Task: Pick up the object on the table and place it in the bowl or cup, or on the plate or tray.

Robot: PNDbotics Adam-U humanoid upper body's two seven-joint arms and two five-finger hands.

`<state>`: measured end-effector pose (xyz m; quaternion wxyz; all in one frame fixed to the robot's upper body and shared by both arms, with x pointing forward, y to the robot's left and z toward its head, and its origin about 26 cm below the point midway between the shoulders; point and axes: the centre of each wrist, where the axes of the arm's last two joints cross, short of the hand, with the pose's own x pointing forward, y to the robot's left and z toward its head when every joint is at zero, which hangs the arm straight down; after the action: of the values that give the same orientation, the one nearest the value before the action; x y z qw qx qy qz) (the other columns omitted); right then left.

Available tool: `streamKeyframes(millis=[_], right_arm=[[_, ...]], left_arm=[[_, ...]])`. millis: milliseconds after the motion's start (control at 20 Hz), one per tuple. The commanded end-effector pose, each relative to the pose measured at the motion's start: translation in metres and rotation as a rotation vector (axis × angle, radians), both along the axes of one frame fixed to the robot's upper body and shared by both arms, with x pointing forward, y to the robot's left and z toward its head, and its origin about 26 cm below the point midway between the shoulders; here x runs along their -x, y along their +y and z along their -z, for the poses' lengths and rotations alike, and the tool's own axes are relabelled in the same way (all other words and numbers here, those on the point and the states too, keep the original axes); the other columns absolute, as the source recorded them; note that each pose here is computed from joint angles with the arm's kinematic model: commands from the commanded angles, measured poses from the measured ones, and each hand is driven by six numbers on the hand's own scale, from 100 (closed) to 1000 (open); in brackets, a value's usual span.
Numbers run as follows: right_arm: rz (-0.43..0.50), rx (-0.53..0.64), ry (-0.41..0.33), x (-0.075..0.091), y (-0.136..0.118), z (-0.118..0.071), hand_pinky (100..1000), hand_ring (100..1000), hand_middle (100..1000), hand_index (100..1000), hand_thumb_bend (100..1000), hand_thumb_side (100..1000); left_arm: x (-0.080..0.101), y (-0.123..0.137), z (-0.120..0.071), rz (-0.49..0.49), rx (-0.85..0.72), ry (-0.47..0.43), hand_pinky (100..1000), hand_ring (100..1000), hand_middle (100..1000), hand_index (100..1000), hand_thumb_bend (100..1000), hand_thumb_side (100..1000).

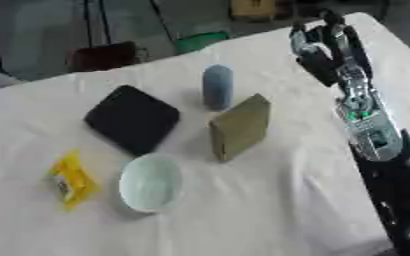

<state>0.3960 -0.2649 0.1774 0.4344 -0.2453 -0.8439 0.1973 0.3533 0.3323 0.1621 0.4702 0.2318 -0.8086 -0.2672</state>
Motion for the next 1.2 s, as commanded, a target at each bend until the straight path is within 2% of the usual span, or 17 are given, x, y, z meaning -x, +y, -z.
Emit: streamKeyframes(millis=[50, 550, 600, 650, 700, 800, 900, 1000, 1050, 1100, 1150, 1200], right_arm=[[0.002, 0.01, -0.039, 0.002, -0.004, -0.014, 691, 570, 802, 861, 100, 581], [-0.002, 0.013, -0.038, 0.001, -0.003, -0.014, 691, 570, 802, 860, 100, 566], [-0.006, 0.016, -0.038, 0.001, -0.003, -0.014, 693, 571, 801, 855, 290, 543], [-0.019, 0.025, -0.038, 0.002, -0.002, -0.014, 693, 571, 801, 855, 321, 538], [-0.028, 0.03, -0.037, 0.002, -0.002, -0.014, 693, 571, 800, 852, 424, 513], [-0.043, 0.041, -0.038, 0.002, -0.002, -0.015, 690, 569, 797, 849, 473, 495], [-0.046, 0.044, -0.04, 0.002, -0.002, -0.015, 689, 569, 797, 849, 478, 494], [-0.048, 0.049, -0.037, 0.002, -0.003, -0.015, 690, 570, 799, 852, 452, 512], [-0.048, 0.051, -0.034, 0.002, -0.003, -0.015, 691, 570, 799, 853, 439, 516], [-0.048, 0.053, -0.032, 0.001, -0.003, -0.014, 691, 570, 799, 853, 439, 516], [-0.046, 0.055, -0.031, 0.001, -0.003, -0.014, 691, 570, 799, 853, 411, 512], [-0.044, 0.057, -0.03, 0.001, -0.004, -0.014, 691, 570, 799, 853, 411, 512]], left_arm=[[0.003, 0.008, -0.015, -0.01, -0.04, -0.036, 771, 868, 902, 801, 341, 746], [0.003, 0.008, -0.016, -0.01, -0.039, -0.036, 771, 868, 902, 802, 341, 745], [0.003, 0.008, -0.016, -0.01, -0.039, -0.037, 771, 868, 902, 802, 341, 746], [0.003, 0.007, -0.016, -0.009, -0.04, -0.036, 771, 868, 902, 802, 341, 746], [0.003, 0.007, -0.016, -0.009, -0.04, -0.036, 771, 868, 902, 802, 341, 746], [0.003, 0.008, -0.016, -0.01, -0.039, -0.037, 771, 867, 901, 802, 342, 745], [0.003, 0.008, -0.016, -0.009, -0.041, -0.036, 771, 867, 901, 802, 343, 745], [0.003, 0.008, -0.017, -0.002, -0.065, -0.032, 788, 879, 910, 817, 399, 734], [0.004, 0.009, -0.019, 0.011, -0.112, -0.022, 803, 887, 913, 830, 436, 725], [0.004, 0.01, -0.021, 0.022, -0.153, -0.012, 803, 887, 913, 830, 436, 725], [0.005, 0.012, -0.026, 0.042, -0.23, 0.001, 816, 885, 900, 834, 506, 699], [0.006, 0.012, -0.03, 0.058, -0.298, 0.012, 816, 885, 900, 834, 506, 699]])
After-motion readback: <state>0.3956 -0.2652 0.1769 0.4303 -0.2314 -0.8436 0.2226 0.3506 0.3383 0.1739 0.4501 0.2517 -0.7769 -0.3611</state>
